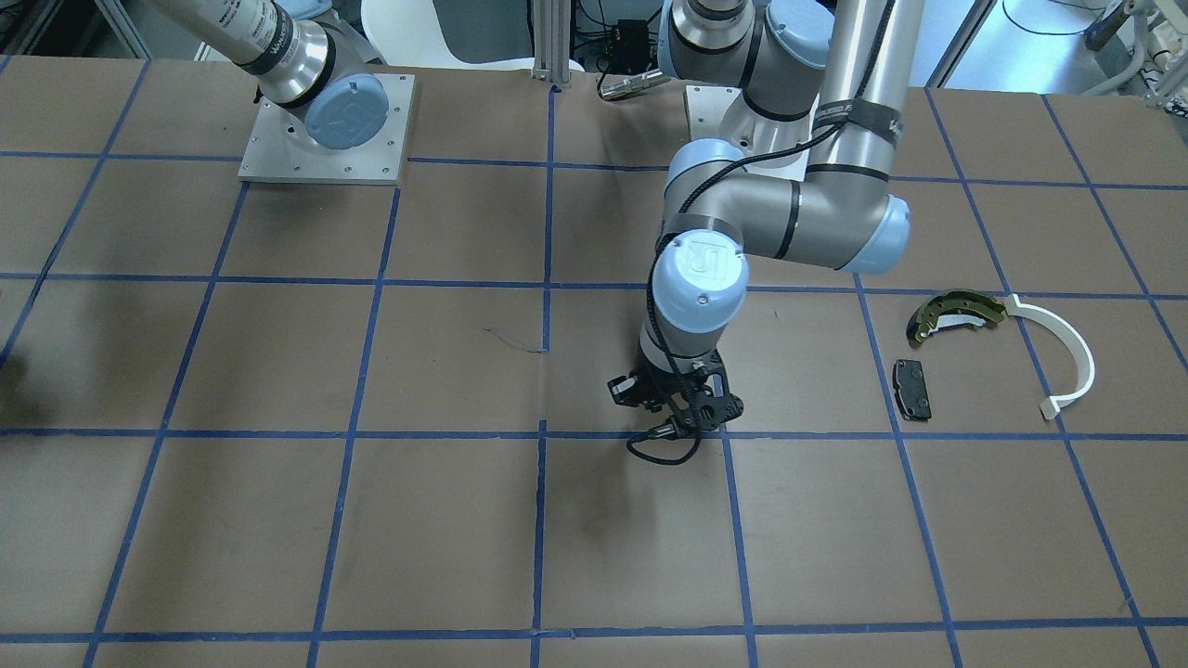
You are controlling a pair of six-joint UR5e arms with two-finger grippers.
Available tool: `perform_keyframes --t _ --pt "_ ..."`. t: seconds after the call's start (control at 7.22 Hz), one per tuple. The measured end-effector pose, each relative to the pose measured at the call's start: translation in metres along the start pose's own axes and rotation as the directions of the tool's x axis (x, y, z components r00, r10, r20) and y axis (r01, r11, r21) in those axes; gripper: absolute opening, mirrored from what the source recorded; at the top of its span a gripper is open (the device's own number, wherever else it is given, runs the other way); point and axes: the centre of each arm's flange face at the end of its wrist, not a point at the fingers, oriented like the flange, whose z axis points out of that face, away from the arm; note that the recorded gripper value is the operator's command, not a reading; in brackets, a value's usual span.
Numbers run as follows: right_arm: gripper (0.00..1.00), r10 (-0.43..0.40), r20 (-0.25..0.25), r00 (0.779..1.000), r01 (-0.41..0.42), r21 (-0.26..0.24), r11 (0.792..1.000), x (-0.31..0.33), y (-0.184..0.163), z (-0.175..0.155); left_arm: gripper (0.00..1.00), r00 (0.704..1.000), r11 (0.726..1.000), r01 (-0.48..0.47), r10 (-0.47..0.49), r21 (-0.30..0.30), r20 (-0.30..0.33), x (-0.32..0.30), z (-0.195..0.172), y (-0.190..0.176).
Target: Place bearing gear from tray to pile
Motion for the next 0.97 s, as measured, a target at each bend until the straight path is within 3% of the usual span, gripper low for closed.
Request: perform_keyframes --t 0.14,0.42,0.69,0.97 --pt "0.09 0.005 -0.007 1.000 -0.005 -0.006 1.000 0.000 0.000 -0.005 0.00 0.998 0.999 -0.054 0.054 -0.003 0.039 -0.036 -0.019 -0.020" --pt "0.09 0.029 -0.046 0.999 -0.029 -0.013 0.999 -0.013 -0.018 -0.046 0.00 0.980 0.986 -0.168 0.167 0.001 0.112 -0.121 -0.050 -0.056" --pt "0.10 0.090 -0.046 0.995 -0.090 -0.002 0.996 -0.061 -0.079 -0.089 0.00 0.962 0.968 -0.250 0.249 -0.011 0.110 -0.209 -0.065 -0.081" --pt "0.10 0.190 -0.026 0.981 -0.190 0.010 0.982 -0.145 -0.149 -0.106 0.00 0.936 0.940 -0.339 0.342 -0.049 0.080 -0.301 -0.054 -0.089"
